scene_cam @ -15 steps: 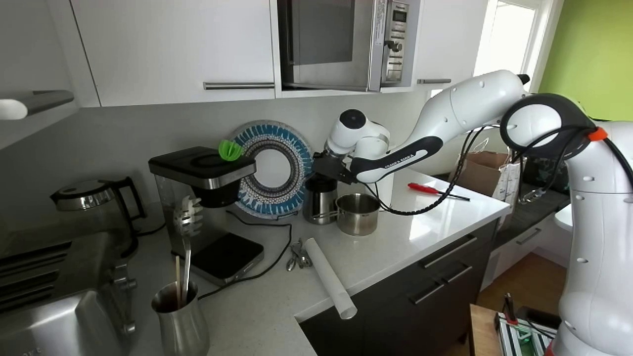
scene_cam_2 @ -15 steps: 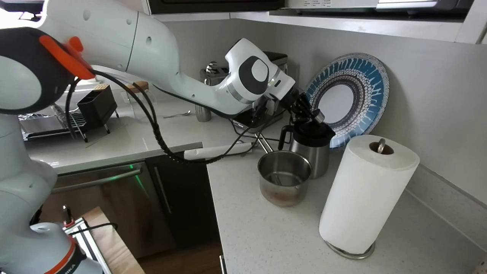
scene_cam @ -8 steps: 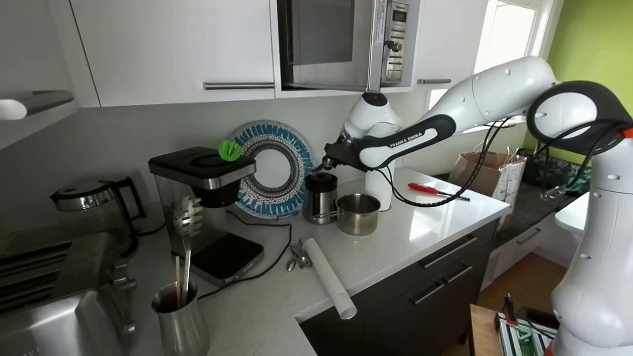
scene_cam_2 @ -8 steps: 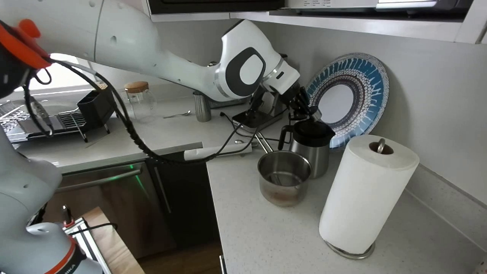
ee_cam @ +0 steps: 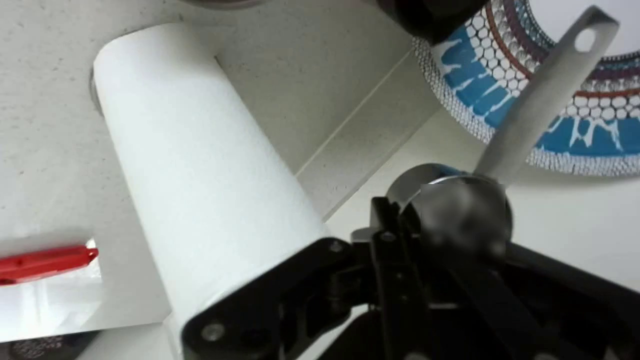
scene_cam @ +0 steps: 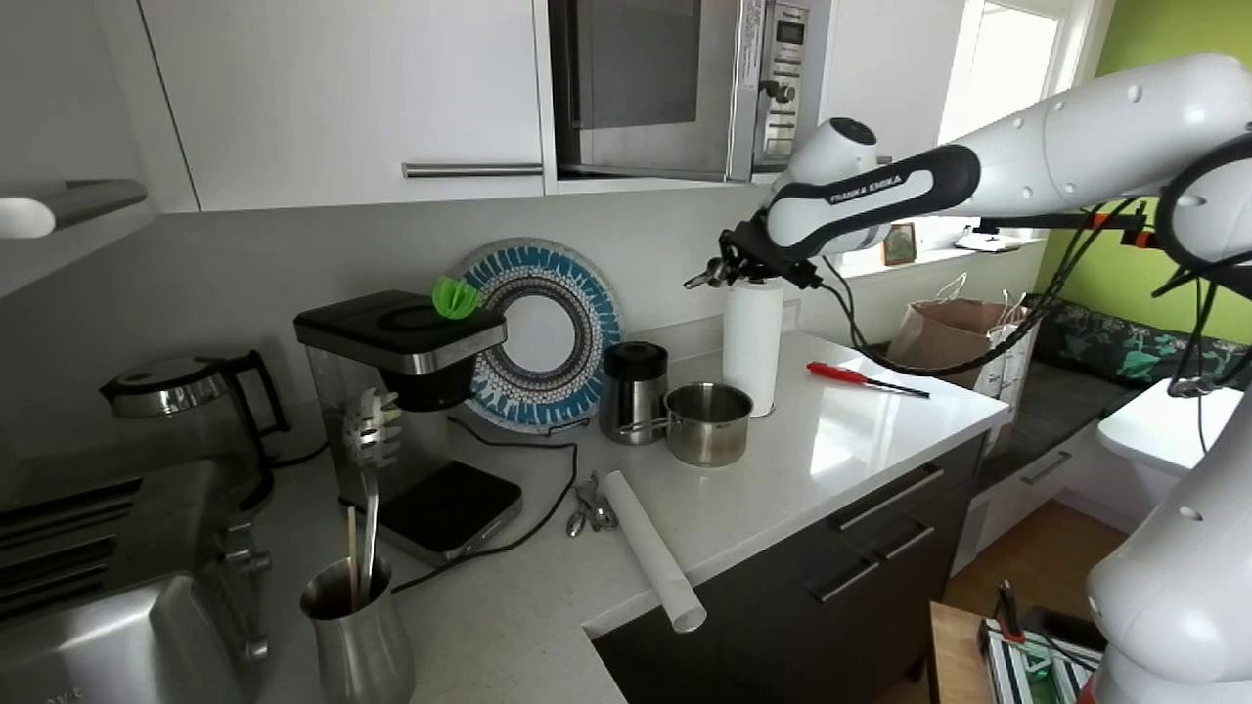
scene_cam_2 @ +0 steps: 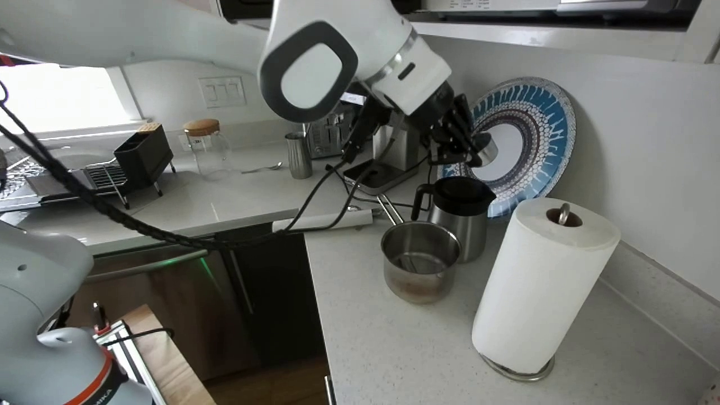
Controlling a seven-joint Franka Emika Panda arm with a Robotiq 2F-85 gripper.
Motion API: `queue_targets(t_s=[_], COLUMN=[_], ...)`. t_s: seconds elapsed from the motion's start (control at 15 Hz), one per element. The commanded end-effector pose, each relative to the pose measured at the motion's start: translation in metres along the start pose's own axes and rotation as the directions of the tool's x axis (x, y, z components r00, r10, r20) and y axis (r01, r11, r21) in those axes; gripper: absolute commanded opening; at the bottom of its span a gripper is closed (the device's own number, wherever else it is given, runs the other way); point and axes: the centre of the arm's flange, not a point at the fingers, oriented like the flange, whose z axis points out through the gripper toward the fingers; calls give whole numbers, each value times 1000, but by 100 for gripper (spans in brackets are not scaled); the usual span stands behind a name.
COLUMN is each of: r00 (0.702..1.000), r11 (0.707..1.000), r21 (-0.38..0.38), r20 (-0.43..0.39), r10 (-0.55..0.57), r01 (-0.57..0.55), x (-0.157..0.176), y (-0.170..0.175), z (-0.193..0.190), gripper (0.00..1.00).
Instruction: Put the silver cup inside the top cupboard
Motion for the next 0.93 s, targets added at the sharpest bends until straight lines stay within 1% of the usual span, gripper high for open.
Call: queue_targets(t_s=[0.0,0.13,0.27,0.47,0.53,0.6,0.67,0.73,0.87], r00=[1000,998,997,1000,999,1000,1000,1000,999], r11=[1000,999,998,991,985,994,991,989,979], r21=[-10,-21,3,133,173,106,133,146,200], r20=[19,32,47,-24,-20,-25,-30,-30,-24], r10=[-9,-45,-55,11,26,-14,-5,-1,42], r01=[9,45,55,-8,-22,17,9,5,-37], x=[8,9,5,4,5,16,15,14,17], y=[38,44,46,36,33,27,25,24,15], z=[-69,-92,-115,-142,-150,-139,-147,-151,-159], gripper=[1,1,1,1,1,4,4,1,1])
